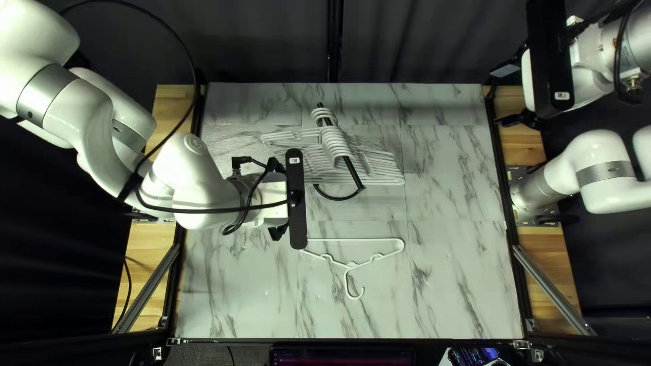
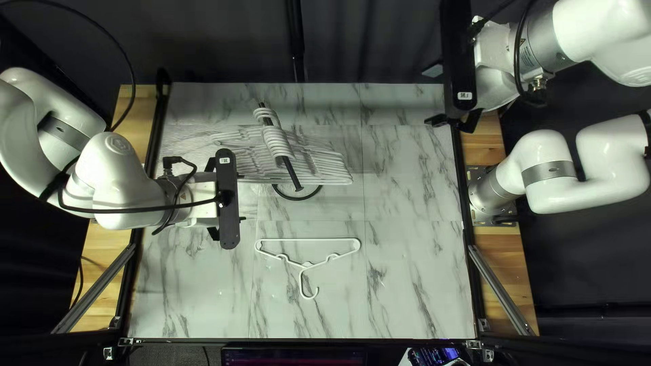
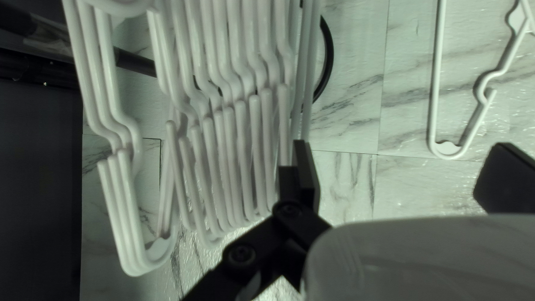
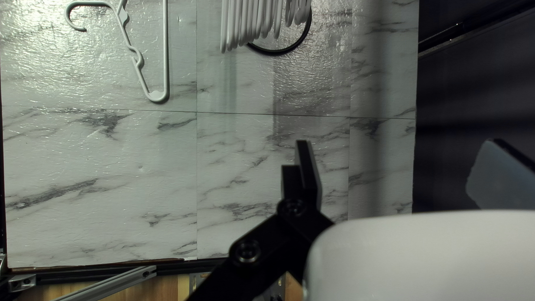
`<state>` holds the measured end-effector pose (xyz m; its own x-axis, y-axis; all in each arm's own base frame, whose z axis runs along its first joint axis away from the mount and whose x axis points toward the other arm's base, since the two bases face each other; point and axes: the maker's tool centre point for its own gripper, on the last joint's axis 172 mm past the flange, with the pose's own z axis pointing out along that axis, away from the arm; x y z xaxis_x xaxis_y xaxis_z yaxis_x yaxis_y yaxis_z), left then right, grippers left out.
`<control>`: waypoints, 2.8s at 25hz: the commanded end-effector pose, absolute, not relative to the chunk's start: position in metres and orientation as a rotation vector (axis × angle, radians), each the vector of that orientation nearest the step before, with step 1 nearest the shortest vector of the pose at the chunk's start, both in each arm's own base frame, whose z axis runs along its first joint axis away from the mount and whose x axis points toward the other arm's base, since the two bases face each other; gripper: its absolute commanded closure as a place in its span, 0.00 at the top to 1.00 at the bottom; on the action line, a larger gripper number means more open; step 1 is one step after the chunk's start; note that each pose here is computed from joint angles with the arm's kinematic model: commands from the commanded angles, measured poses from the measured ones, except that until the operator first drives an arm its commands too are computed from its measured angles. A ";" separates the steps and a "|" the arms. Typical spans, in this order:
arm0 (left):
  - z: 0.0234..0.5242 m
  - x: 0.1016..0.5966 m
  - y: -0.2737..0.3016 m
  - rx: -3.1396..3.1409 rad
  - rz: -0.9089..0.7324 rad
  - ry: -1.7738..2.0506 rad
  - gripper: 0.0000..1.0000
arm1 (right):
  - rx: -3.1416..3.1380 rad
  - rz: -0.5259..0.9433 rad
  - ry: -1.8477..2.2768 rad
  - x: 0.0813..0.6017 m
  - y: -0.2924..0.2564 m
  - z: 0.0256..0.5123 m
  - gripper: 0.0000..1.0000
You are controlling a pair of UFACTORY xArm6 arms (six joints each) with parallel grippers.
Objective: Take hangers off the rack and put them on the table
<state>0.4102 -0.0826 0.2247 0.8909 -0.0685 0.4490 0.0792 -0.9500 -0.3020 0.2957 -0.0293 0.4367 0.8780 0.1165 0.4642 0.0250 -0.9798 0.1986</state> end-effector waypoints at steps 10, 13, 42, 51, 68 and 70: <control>0.215 0.411 -0.072 -2.754 -0.678 -0.031 1.00 | 2.862 0.725 0.109 0.296 -0.029 0.437 1.00; 0.209 0.413 -0.071 -2.761 -0.681 -0.038 1.00 | 2.862 0.725 0.109 0.296 -0.029 0.437 1.00; 0.224 0.416 -0.058 -2.729 -0.684 -0.034 1.00 | 2.862 0.725 0.109 0.296 -0.029 0.437 1.00; 0.215 0.418 -0.057 -2.742 -0.687 -0.035 1.00 | 2.862 0.725 0.109 0.296 -0.029 0.437 1.00; 0.208 0.424 -0.059 -2.759 -0.698 -0.033 1.00 | 2.862 0.725 0.109 0.296 -0.029 0.437 1.00; 0.208 0.425 -0.059 -2.761 -0.699 -0.032 1.00 | 2.862 0.725 0.109 0.296 -0.029 0.437 1.00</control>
<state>0.4242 -0.0584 0.2080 0.8822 -0.0495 0.4683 0.0936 -0.9562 -0.2773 0.2957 -0.0293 0.4367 0.8780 0.1165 0.4642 0.0250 -0.9798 0.1986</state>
